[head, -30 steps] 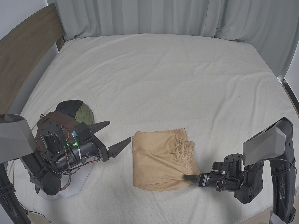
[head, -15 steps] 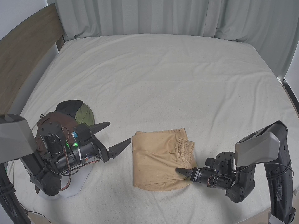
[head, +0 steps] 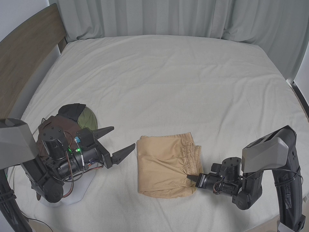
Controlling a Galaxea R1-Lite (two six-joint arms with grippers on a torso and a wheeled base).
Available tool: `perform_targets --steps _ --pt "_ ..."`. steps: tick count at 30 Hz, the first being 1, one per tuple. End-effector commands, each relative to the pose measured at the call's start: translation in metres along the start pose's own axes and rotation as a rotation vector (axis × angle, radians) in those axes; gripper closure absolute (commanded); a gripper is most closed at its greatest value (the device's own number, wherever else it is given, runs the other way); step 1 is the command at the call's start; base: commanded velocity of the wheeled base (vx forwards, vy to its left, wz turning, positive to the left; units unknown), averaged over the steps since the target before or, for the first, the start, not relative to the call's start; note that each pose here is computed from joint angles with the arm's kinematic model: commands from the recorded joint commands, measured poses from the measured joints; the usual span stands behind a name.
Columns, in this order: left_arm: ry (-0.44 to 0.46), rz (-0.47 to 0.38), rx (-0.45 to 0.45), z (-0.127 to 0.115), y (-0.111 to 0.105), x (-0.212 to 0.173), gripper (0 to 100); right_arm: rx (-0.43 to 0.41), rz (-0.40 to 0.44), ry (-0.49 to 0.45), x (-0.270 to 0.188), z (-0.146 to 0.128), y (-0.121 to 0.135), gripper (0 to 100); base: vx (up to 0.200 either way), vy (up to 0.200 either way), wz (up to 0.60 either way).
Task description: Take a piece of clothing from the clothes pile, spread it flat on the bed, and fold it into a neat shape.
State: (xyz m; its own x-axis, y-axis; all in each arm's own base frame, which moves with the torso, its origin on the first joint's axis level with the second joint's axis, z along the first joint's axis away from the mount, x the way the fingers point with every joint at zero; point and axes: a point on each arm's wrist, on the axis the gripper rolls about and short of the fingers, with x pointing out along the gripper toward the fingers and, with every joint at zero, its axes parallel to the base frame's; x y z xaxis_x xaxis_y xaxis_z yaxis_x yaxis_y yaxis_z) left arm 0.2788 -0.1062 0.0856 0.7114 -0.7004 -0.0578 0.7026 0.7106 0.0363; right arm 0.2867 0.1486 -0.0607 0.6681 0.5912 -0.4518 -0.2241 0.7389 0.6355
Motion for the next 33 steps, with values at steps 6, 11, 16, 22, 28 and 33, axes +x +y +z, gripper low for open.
perform_targets --steps 6,11,16,22,28,33 --pt "-0.002 -0.001 0.002 0.001 0.000 0.000 0 -0.003 0.009 0.005 -0.002 -0.002 0.004 100 0.000 0.000 0.00" --pt "-0.005 0.001 0.003 0.001 0.000 0.000 0 -0.016 0.046 -0.027 -0.012 0.009 0.019 100 0.000 0.000 0.00" --pt "-0.005 -0.001 0.003 0.001 0.000 0.000 0 -0.031 0.077 -0.041 -0.019 0.013 0.031 100 0.000 0.000 0.00" --pt "-0.007 0.000 0.004 0.002 0.000 0.000 0 -0.041 0.104 -0.066 -0.025 0.020 0.041 100 0.000 0.000 0.00" --pt "-0.008 0.001 0.004 0.002 0.000 -0.001 0 -0.049 0.121 -0.066 -0.029 0.020 0.048 100 0.000 0.000 0.00" --pt "-0.007 0.000 0.005 0.002 0.000 -0.001 0 -0.060 0.146 -0.077 -0.037 0.023 0.058 100 0.000 0.000 0.00"
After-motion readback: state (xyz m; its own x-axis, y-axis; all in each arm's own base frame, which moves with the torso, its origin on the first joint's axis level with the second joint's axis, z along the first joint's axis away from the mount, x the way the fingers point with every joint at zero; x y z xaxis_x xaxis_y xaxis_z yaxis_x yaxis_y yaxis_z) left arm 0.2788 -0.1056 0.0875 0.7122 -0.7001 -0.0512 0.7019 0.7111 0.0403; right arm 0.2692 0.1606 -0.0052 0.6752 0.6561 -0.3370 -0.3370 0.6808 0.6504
